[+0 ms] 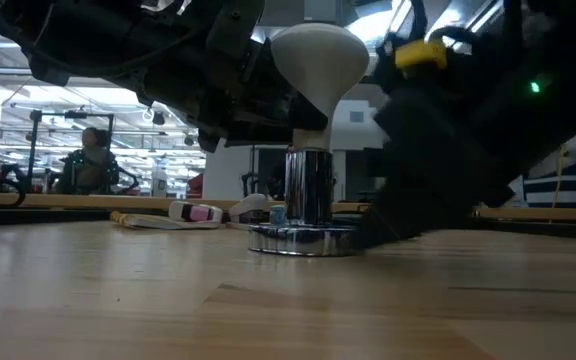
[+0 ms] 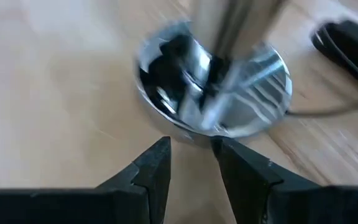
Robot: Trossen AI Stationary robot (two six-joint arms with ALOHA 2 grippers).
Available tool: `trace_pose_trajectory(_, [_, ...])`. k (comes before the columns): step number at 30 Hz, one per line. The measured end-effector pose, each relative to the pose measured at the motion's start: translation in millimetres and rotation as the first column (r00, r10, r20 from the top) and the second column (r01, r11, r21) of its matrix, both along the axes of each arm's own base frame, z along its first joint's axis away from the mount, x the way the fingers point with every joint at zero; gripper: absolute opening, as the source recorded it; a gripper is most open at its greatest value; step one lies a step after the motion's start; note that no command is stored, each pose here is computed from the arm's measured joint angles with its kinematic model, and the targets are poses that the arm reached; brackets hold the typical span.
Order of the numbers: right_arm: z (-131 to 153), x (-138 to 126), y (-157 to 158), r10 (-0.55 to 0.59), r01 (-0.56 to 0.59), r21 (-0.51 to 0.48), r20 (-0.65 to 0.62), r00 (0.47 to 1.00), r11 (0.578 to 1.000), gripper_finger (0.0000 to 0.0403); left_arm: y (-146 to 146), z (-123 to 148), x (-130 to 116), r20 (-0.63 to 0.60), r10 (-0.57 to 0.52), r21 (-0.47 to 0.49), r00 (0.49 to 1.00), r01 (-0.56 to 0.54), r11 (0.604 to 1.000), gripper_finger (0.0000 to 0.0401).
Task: Screw lightbulb
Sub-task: Insert the white lightbulb into the silver lamp
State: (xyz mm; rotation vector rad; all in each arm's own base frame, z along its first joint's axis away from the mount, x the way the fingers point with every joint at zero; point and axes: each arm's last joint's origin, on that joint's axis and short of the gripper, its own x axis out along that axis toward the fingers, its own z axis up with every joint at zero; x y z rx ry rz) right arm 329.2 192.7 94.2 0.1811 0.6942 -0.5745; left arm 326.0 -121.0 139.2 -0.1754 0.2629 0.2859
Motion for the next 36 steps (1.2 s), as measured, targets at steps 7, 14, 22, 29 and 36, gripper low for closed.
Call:
trace_pose_trajectory(7, [-2.9, -4.3, -4.6, -0.05, 0.049, -0.023, -0.019, 0.999, 0.999, 0.0138, -0.1, -0.1, -0.1, -0.001, -0.001, 0.0, 1.0, 0.001, 1.0, 0.0159])
trace_pose_trajectory(14, [-2.7, -4.5, -4.8, -0.049, 0.048, -0.034, -0.019, 0.999, 0.998, 0.0138, -0.1, -0.1, -0.1, -0.001, -0.001, 0.0, 1.0, 0.001, 1.0, 0.0159])
trace_pose_trajectory(22, [-2.0, -3.7, -7.2, 0.003, -0.01, -0.12, -0.059, 0.998, 0.993, 0.0138, -0.3, 0.0, -0.1, 0.0, -0.002, -0.001, 1.0, 0.002, 1.0, 0.0159])
trace_pose_trajectory(29, [-1.1, 1.8, -17.0, 0.022, -0.039, -0.169, -0.101, 0.995, 0.985, 0.0138, 0.1, 0.0, -0.2, 0.002, 0.009, -0.002, 1.0, -0.009, 1.0, 0.0159])
trace_pose_trajectory(36, [-1.2, 5.5, -29.8, 0.008, -0.04, -0.221, -0.146, 0.989, 0.974, 0.0138, 0.2, 0.5, 0.0, 0.006, 0.007, -0.006, 1.0, -0.007, 1.0, 0.0159])
